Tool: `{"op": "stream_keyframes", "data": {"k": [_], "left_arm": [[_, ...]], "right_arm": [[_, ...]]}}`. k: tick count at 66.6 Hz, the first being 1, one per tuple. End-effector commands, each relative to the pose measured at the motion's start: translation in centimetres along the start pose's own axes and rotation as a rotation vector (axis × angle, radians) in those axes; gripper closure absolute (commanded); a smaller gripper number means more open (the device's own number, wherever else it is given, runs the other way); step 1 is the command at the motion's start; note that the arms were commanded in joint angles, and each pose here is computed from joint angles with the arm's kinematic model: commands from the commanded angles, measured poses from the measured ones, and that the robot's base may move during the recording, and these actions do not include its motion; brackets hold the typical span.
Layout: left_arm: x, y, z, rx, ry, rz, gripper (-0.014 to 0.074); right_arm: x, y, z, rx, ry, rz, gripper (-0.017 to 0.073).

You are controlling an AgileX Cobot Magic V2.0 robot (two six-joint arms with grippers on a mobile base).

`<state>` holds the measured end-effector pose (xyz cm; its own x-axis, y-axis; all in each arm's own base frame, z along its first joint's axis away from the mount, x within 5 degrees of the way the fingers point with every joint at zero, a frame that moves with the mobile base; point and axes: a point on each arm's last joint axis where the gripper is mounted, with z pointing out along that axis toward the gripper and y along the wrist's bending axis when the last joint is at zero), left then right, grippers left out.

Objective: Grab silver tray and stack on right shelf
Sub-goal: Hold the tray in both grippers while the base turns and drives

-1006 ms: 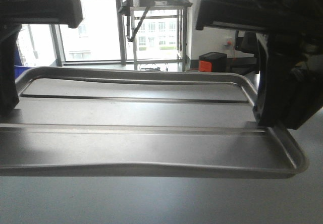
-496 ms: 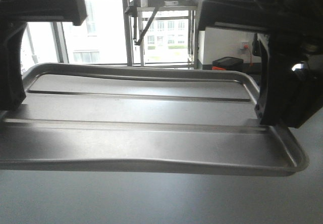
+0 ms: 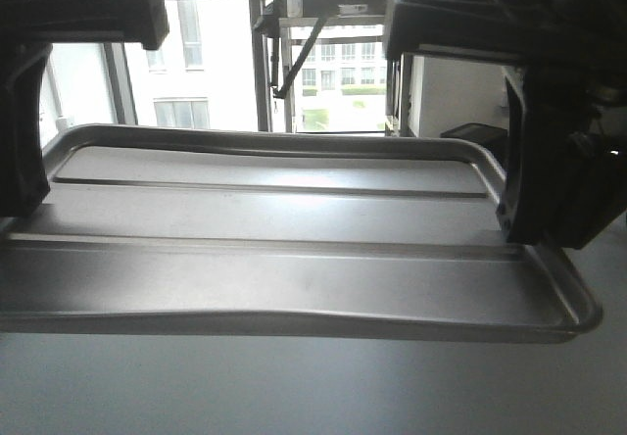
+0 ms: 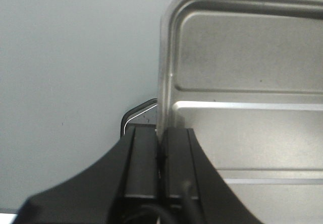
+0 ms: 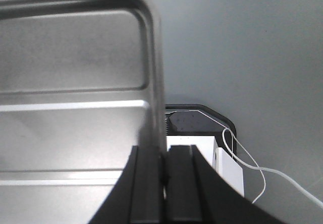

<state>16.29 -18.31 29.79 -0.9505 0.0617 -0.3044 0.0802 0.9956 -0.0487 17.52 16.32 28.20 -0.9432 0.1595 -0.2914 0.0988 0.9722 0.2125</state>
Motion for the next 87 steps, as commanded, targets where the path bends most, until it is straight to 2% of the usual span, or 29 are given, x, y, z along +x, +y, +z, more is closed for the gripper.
{"op": "stream_keyframes", "data": {"k": [1, 87], "left_arm": [[-0.19, -0.11, -1.56, 0.054, -0.041, -0.002, 0.0694], [-0.2, -0.08, -1.56, 0.051, -0.042, -0.001, 0.0694]], "right_arm": [[-0.69, 0.53, -1.48, -0.075, -0.072, 0.0, 0.051], [-0.69, 0.52, -1.48, -0.074, -0.072, 0.0, 0.051]]}}
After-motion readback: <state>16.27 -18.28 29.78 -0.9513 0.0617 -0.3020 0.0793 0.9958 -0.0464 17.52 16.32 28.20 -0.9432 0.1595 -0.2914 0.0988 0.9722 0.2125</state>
